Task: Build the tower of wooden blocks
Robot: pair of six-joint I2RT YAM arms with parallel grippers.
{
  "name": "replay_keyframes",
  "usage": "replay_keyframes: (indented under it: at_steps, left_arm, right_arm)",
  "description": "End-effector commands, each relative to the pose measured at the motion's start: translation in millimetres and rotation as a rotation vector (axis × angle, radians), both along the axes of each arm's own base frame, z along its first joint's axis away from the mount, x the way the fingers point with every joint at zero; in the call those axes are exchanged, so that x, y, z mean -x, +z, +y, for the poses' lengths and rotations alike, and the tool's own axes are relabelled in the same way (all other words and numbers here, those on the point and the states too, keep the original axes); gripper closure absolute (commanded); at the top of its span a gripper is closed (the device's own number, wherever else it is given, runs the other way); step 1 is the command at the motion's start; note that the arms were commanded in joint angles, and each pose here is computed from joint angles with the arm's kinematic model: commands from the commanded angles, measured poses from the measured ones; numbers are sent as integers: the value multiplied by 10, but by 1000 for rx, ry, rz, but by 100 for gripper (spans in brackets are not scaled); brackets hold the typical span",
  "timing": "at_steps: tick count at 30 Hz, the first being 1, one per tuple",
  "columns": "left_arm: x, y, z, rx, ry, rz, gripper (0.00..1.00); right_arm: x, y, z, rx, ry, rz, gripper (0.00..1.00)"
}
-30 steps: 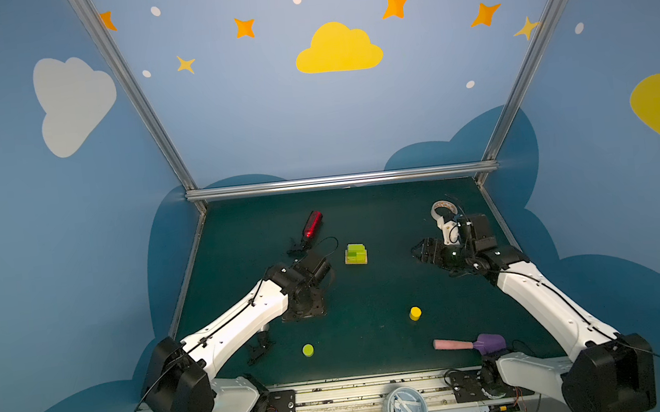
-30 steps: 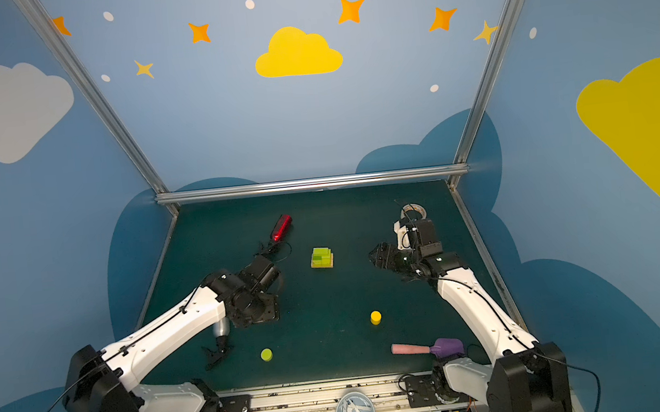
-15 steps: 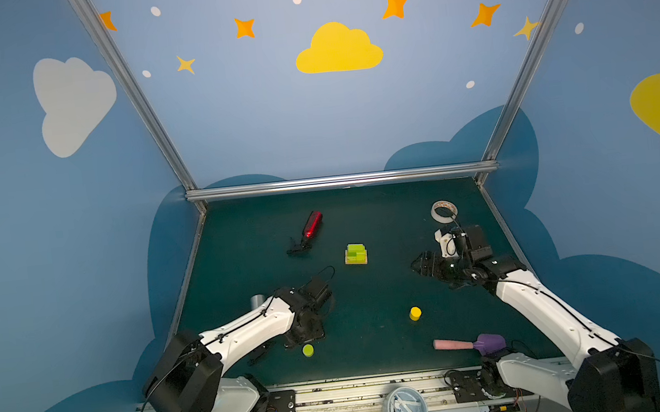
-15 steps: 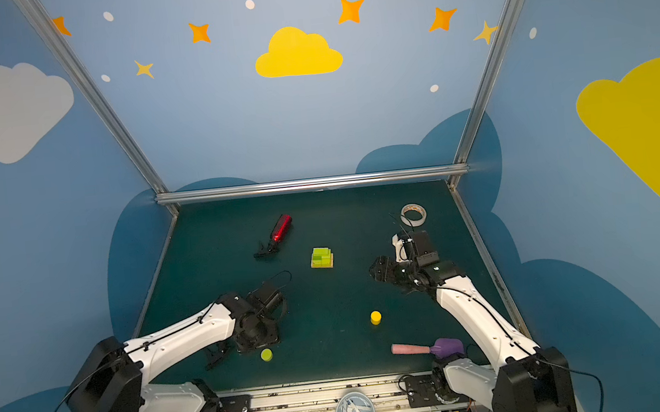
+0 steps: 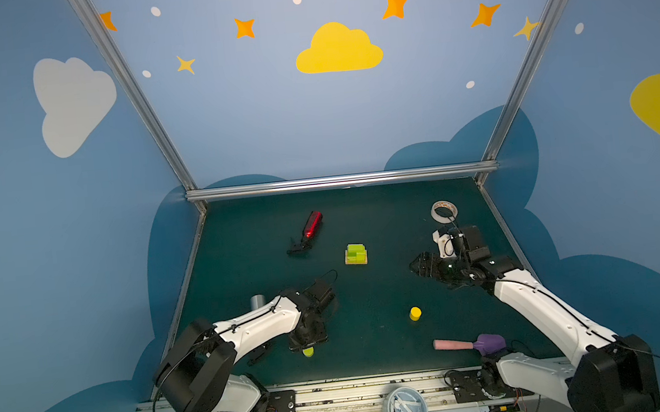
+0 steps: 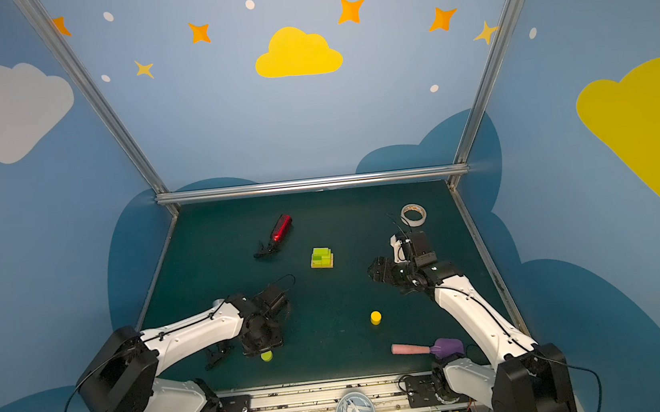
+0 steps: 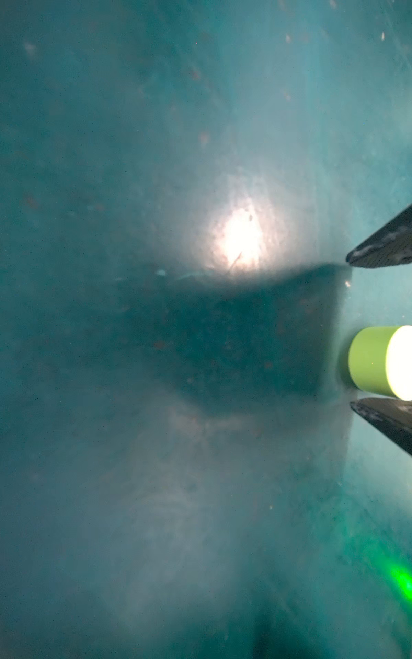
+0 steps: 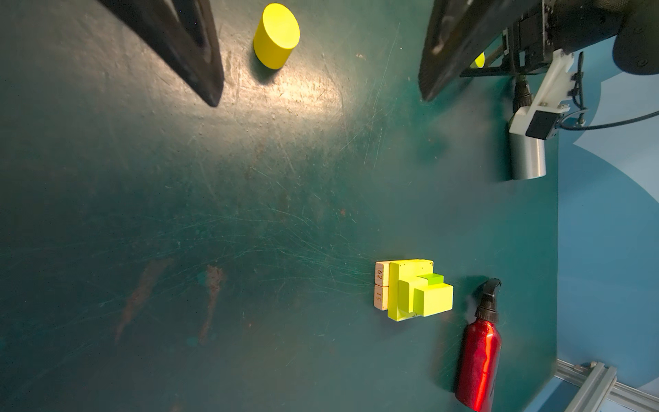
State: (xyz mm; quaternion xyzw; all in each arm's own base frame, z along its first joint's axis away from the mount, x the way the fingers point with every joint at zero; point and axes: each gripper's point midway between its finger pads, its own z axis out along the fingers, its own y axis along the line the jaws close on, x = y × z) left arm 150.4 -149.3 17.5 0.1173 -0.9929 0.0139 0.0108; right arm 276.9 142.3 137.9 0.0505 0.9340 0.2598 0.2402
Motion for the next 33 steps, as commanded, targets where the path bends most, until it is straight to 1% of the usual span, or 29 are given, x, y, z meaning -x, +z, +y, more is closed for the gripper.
replay_keyframes:
  at_steps: [1, 6, 11, 19, 26, 33]
  left_arm:
    - [65, 24, 58, -19, 1, 14, 44]
    - [119, 47, 74, -27, -6, 18, 45]
    - [179, 72, 157, -65, -4, 21, 45]
    - [208, 62, 178, -55, 13, 11, 49]
    - [197, 22, 136, -45, 13, 14, 50]
    - [205, 0, 130, -48, 11, 22, 54]
  right_arm:
    - [-15, -54, 10, 3, -7, 4, 16]
    - [-19, -95, 27, 3, -2, 11, 16]
    - [-25, -120, 53, -3, 2, 15, 16]
    - [-11, -144, 55, -3, 1, 17, 16]
    - [-2, -143, 53, -2, 1, 15, 16]
    - [7, -153, 53, -2, 0, 17, 16]
